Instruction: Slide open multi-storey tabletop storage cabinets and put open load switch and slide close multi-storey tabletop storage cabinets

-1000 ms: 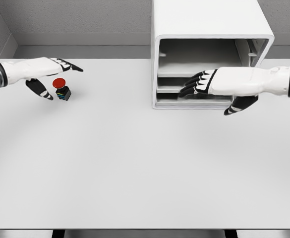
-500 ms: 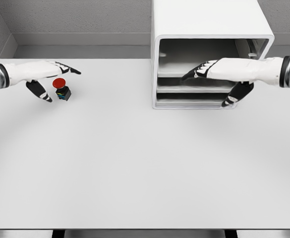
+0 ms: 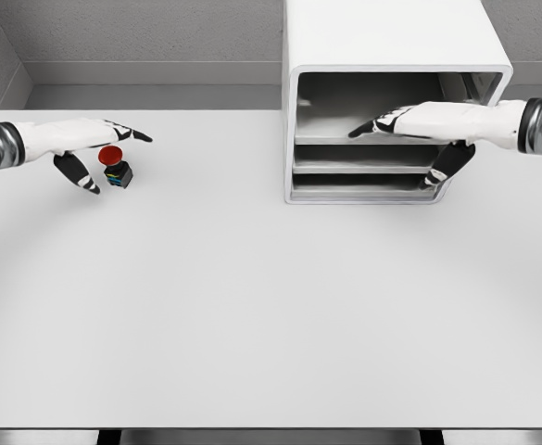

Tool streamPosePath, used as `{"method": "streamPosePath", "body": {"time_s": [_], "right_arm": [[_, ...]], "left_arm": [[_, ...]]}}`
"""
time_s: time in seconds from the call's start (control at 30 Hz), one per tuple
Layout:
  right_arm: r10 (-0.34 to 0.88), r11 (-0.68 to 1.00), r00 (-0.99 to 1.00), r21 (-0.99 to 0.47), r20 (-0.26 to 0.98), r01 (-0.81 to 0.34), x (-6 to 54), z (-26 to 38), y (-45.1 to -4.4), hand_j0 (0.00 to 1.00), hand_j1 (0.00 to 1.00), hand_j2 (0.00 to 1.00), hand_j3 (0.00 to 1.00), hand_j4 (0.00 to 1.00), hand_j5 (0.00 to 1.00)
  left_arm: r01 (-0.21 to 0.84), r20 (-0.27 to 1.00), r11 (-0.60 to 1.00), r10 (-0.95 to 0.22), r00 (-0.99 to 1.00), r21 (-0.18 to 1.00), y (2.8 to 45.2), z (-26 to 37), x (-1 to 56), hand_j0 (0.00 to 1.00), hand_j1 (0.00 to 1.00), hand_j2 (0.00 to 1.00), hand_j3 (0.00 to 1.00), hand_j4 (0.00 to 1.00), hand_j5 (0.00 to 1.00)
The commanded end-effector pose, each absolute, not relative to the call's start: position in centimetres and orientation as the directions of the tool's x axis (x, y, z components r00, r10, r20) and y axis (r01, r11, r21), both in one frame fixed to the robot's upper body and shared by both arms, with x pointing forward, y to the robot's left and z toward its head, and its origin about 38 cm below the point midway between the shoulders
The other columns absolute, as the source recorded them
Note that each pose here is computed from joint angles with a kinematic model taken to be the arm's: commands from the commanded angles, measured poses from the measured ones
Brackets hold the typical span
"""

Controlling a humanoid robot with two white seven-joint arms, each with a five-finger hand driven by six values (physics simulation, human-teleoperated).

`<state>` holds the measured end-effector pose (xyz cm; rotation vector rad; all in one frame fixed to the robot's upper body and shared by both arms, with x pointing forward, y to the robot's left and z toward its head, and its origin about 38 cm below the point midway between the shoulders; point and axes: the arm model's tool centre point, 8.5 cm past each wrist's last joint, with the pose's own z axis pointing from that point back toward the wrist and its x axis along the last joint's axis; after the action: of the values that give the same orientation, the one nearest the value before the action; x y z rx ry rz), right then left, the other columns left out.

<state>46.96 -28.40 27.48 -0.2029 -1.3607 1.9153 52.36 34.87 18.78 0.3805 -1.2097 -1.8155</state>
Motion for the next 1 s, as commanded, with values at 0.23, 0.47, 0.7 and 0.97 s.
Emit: {"method": "streamPosePath", "body": {"time_s": [0.23,0.47,0.7,0.97], "right_arm": [[0.682,-0.145,-0.674,-0.851,0.283,-0.504,47.7,26.6,-28.9,1.00,1.00,1.00,1.00,1.00,1.00],[0.638,-0.196,-0.722,-0.850,0.268,-0.489,47.1,26.2,-27.6,1.00,1.00,1.00,1.00,1.00,1.00],[0.580,-0.223,-0.772,-0.860,0.261,-0.459,46.3,26.4,-27.2,1.00,1.00,1.00,1.00,1.00,1.00],[0.527,-0.251,-0.811,-0.866,0.252,-0.432,45.0,26.8,-26.6,1.00,1.00,1.00,1.00,1.00,1.00]], "left_arm": [[0.521,0.205,-0.129,-0.820,-0.535,0.844,35.1,18.0,52.5,0.96,0.96,0.96,0.96,0.96,0.96],[0.490,0.214,-0.090,-0.821,-0.529,0.867,35.3,18.3,52.7,0.74,0.74,0.74,0.74,0.74,0.74],[0.501,0.210,-0.096,-0.828,-0.520,0.860,35.6,17.9,52.6,0.73,0.73,0.73,0.73,0.73,0.73],[0.508,0.208,-0.107,-0.826,-0.523,0.855,35.5,17.6,52.5,0.68,0.68,0.68,0.68,0.68,0.68]]}}
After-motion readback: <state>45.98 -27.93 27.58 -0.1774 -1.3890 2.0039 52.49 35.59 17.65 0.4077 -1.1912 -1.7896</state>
